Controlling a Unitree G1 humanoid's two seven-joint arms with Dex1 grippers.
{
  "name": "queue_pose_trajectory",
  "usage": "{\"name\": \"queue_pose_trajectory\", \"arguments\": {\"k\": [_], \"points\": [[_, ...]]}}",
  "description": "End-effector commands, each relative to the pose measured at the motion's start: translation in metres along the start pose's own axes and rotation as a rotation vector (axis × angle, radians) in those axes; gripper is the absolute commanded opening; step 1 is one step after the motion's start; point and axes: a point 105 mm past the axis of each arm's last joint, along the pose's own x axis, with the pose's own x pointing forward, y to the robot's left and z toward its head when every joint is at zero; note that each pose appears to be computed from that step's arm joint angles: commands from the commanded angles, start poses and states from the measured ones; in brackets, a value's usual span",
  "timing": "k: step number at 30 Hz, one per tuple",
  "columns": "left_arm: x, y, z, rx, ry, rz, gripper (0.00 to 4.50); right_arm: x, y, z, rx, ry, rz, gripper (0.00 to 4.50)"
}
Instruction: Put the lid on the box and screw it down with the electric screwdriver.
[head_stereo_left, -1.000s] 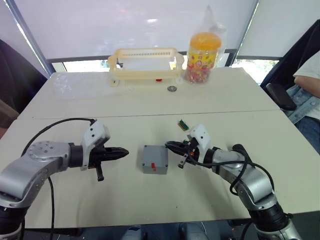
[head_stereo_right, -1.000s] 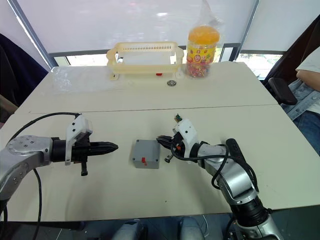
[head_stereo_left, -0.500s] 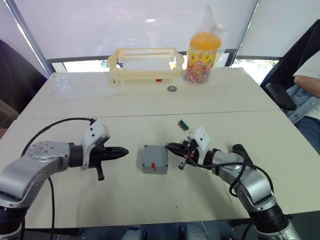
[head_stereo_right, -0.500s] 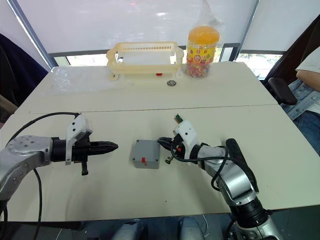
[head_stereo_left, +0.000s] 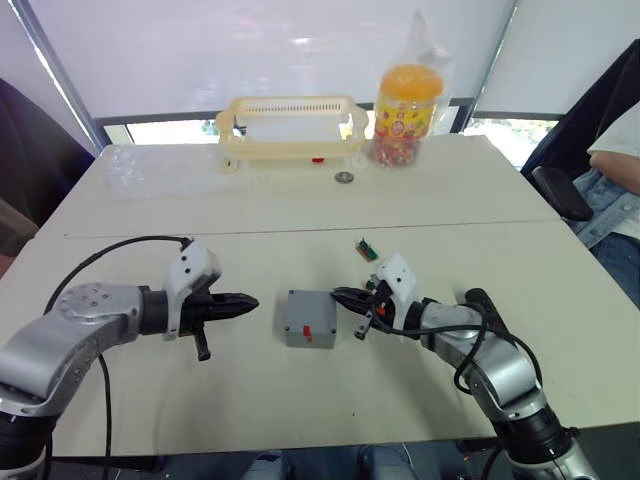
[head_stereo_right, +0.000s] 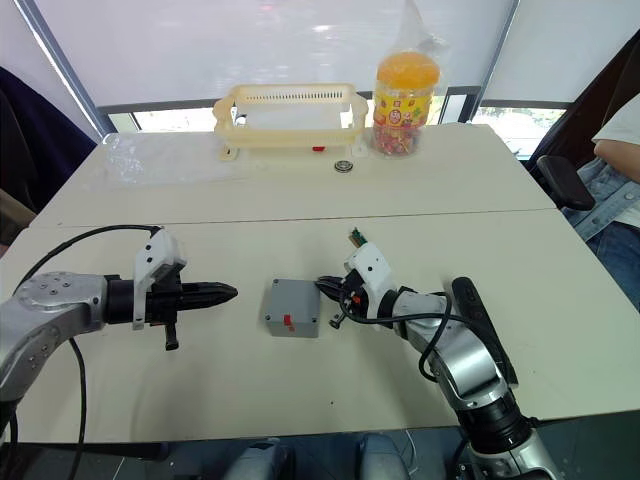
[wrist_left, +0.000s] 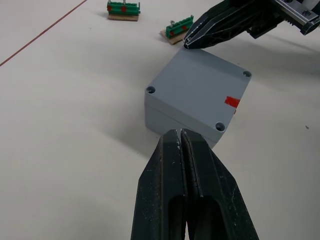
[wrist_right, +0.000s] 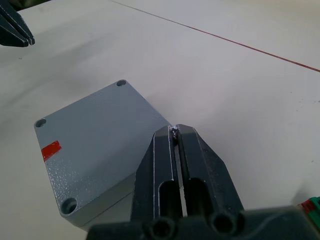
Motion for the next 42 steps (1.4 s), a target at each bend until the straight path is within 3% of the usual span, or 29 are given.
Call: {"name": "queue_pose_trajectory", "arguments": {"k": [1,4,12,16,19,22,25,30,34,37,41,42], "points": [[0.000,-0.002,0.010,0.049,-0.026,0.000,0.04,-0.001,-0.001,0.017,-0.044,-0.054,0.000,0.85],[0.000,-0.002,0.009,0.048,-0.026,0.002,0.04,-0.006,-0.003,0.028,-0.047,-0.092,-0.011,2.21],[0.000,-0.001,0.011,0.050,-0.036,-0.013,0.04,-0.029,-0.005,0.055,-0.052,-0.166,-0.008,2.21],[-0.001,-0.002,0.034,0.037,-0.113,-0.057,0.04,-0.056,-0.022,0.076,0.014,-0.201,-0.051,2.21],[0.002,-0.011,0.053,0.038,-0.167,-0.135,0.89,-0.084,-0.047,0.093,0.023,-0.188,-0.126,3.10],[0.010,-0.020,0.062,0.082,-0.175,-0.200,2.47,-0.117,-0.066,0.101,0.032,-0.096,-0.177,4.50],[0.021,-0.030,0.064,0.134,-0.159,-0.261,3.96,-0.149,-0.086,0.086,0.092,0.117,-0.267,4.50],[0.038,-0.053,0.059,0.231,-0.134,-0.391,3.96,-0.209,-0.084,0.037,0.341,0.615,-0.344,4.50],[0.048,-0.061,0.056,0.259,-0.143,-0.420,3.96,-0.229,-0.061,0.015,0.462,0.792,-0.280,4.50],[0.050,-0.067,0.053,0.253,-0.162,-0.445,3.06,-0.236,-0.050,-0.002,0.510,0.874,-0.262,4.50],[0.055,-0.071,0.050,0.246,-0.164,-0.445,1.06,-0.239,-0.043,-0.018,0.549,0.906,-0.265,4.50],[0.056,-0.072,0.050,0.237,-0.165,-0.439,1.06,-0.239,-0.041,-0.024,0.561,0.913,-0.259,4.50]]}}
